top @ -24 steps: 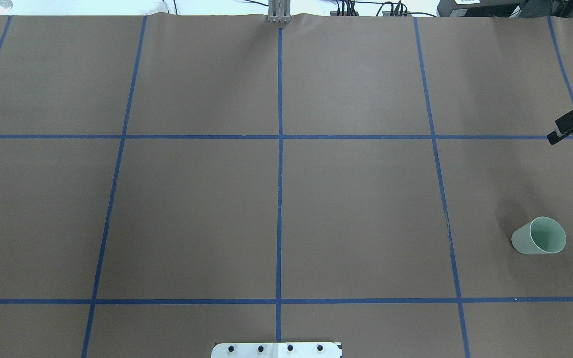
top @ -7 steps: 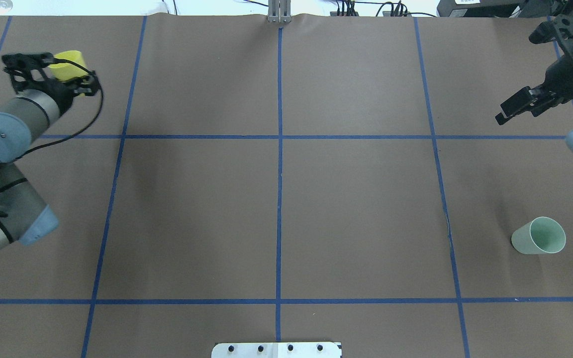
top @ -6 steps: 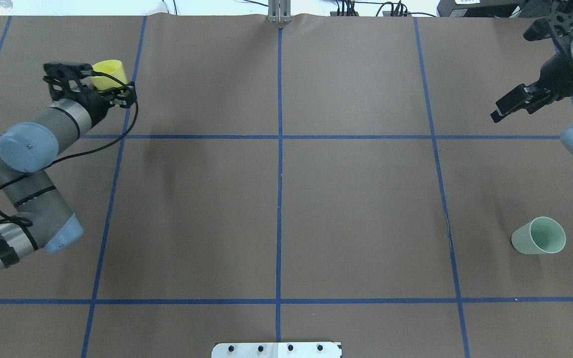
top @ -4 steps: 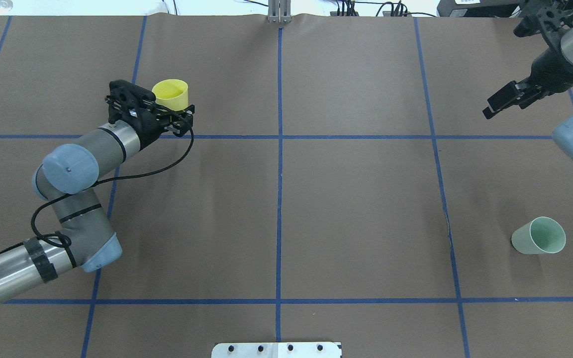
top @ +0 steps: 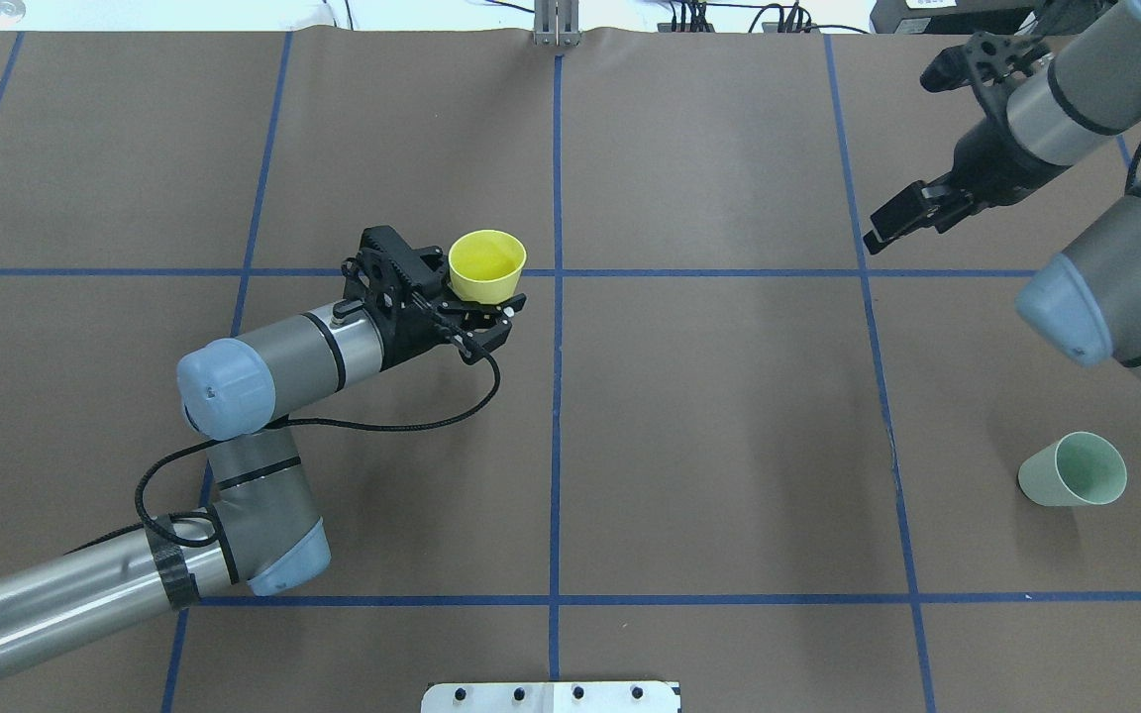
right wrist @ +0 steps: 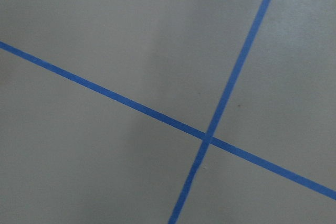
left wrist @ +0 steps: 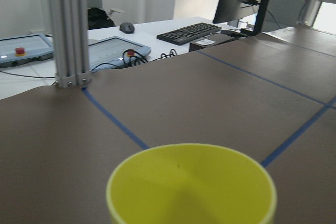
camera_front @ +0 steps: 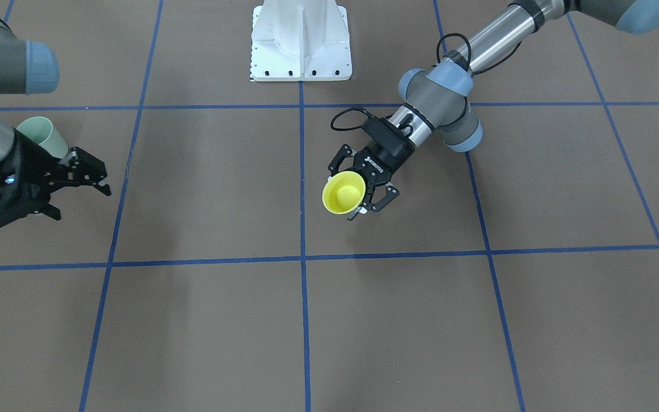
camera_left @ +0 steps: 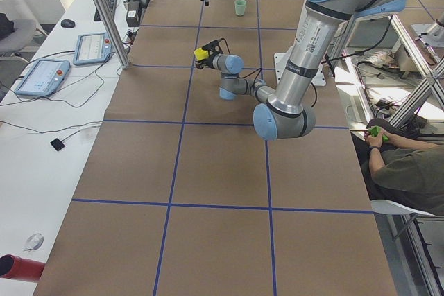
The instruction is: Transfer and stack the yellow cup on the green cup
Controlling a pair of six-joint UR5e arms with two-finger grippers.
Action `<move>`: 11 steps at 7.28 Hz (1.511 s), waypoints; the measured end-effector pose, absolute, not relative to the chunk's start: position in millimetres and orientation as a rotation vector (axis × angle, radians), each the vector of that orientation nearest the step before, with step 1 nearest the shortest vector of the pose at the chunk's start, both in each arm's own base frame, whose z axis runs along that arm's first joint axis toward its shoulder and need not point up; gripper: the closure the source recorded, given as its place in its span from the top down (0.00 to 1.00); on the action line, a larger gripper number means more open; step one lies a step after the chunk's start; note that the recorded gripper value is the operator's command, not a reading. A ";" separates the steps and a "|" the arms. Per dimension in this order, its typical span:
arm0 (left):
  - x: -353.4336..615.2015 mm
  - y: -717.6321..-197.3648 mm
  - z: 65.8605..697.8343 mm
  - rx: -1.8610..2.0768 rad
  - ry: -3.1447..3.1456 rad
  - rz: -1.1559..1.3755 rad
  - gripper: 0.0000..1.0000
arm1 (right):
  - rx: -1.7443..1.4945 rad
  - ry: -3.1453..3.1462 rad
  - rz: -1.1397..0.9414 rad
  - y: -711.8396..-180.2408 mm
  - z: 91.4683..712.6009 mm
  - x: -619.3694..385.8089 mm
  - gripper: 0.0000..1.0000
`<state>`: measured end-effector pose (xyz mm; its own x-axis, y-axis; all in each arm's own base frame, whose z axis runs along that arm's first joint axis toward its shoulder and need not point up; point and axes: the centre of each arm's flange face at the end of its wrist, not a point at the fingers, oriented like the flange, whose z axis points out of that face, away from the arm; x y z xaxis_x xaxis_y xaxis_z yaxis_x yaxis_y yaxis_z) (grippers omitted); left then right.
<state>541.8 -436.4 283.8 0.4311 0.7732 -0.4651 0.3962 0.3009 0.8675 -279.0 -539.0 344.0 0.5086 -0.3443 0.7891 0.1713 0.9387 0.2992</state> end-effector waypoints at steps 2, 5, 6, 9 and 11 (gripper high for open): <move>566.9 -410.3 250.6 1.347 1.214 0.357 0.54 | 0.129 -1.065 -0.239 -517.6 307.7 -329.3 1.00; 590.9 -381.3 232.4 1.343 1.248 0.346 0.59 | 0.082 -1.102 -0.182 -507.8 279.2 -355.1 1.00; 599.6 -371.7 226.6 1.336 1.264 0.355 0.62 | 0.074 -1.112 -0.172 -503.4 267.7 -365.6 1.00; 618.4 -359.5 213.7 1.327 1.284 0.380 0.62 | 0.067 -1.134 -0.174 -490.1 242.8 -391.0 1.00; 620.1 -358.5 210.2 1.329 1.287 0.382 0.62 | 0.058 -1.138 -0.191 -482.2 239.4 -401.8 0.98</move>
<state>620.1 -358.5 210.2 0.3367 0.8216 -0.4601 0.4373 0.2963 0.8491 -401.8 -482.2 239.4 0.4053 -0.1808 0.8961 0.1219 0.9822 0.1431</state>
